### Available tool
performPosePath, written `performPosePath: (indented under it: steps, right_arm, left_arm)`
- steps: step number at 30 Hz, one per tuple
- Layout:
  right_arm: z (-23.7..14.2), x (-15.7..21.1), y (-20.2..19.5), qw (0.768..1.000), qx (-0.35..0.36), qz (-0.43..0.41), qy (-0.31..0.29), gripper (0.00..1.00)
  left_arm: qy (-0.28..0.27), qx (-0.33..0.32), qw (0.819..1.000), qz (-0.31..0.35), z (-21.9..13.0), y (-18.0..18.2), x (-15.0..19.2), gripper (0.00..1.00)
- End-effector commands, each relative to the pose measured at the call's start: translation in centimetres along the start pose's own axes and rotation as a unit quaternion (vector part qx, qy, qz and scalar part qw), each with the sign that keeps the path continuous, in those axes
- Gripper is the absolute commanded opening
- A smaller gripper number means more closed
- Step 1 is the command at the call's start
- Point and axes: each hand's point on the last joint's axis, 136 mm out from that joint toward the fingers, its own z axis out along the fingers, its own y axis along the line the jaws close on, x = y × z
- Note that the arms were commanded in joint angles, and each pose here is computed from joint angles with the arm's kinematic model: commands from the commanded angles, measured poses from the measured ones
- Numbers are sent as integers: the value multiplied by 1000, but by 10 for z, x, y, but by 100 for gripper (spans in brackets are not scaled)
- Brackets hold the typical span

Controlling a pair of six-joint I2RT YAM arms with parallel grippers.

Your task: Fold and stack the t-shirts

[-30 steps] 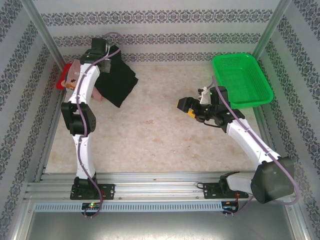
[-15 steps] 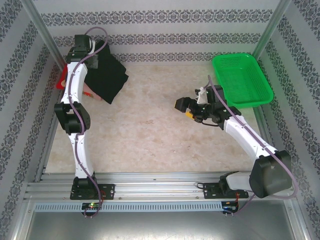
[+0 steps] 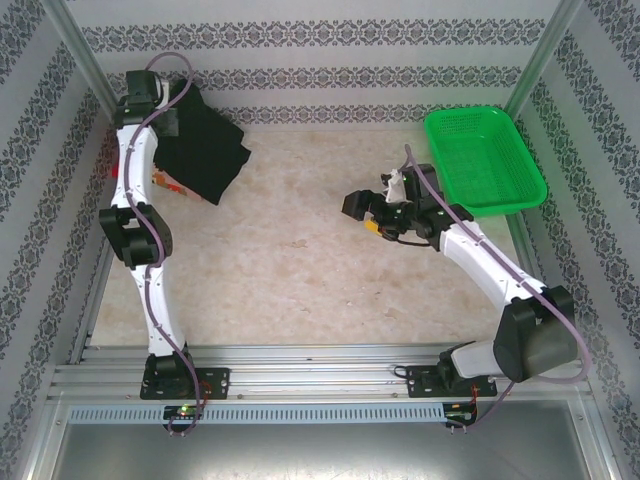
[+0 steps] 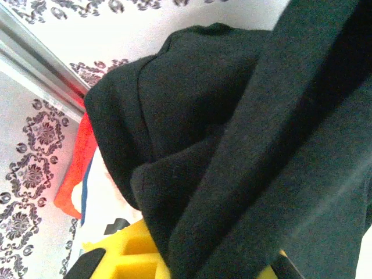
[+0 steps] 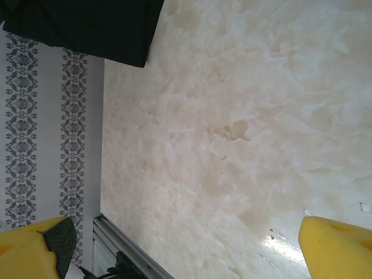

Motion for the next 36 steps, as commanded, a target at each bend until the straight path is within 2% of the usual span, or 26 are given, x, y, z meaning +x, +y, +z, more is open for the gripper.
performPosePath:
  steps: [1, 7, 16, 17, 18, 19, 22, 23, 24, 30, 36]
  right_arm:
    - [2, -8, 10, 1000, 0, -4, -7, 98]
    - [9, -9, 12, 1000, 5, 0, -1, 98]
    - [24, -11, 15, 1000, 14, 4, 9, 98]
    - [26, -11, 16, 1000, 14, 4, 11, 98]
    - [28, -10, 17, 1000, 14, 4, 13, 98]
    - [30, -10, 19, 1000, 14, 2, 16, 98]
    - [36, -8, 23, 1000, 13, 0, 23, 98]
    - [38, -8, 25, 1000, 12, -1, 25, 98]
    - [41, -8, 27, 1000, 11, -3, 27, 98]
    - [42, -7, 44, 999, 9, -28, 28, 98]
    - [7, -3, 46, 998, 27, -54, 5, 98]
  left_arm:
    - [-38, 0, 999, -30, -3, 17, -20, 0]
    - [-37, 0, 998, -57, 9, 38, -14, 0]
    - [-26, 23, 993, -117, 46, 62, 10, 0]
    - [-25, 21, 991, -127, 50, 68, 13, 6]
    - [-25, 22, 989, -141, 56, 74, 17, 32]
    - [-27, 25, 987, -158, 60, 80, 20, 48]
    - [-47, 35, 977, -203, 58, 97, 14, 68]
    - [-57, 41, 975, -210, 53, 100, 8, 92]
    - [-67, 48, 973, -214, 48, 100, 2, 100]
    - [-121, 111, 958, -234, 2, 92, -38, 100]
    - [-157, 138, 951, -230, -55, 86, -67, 100]
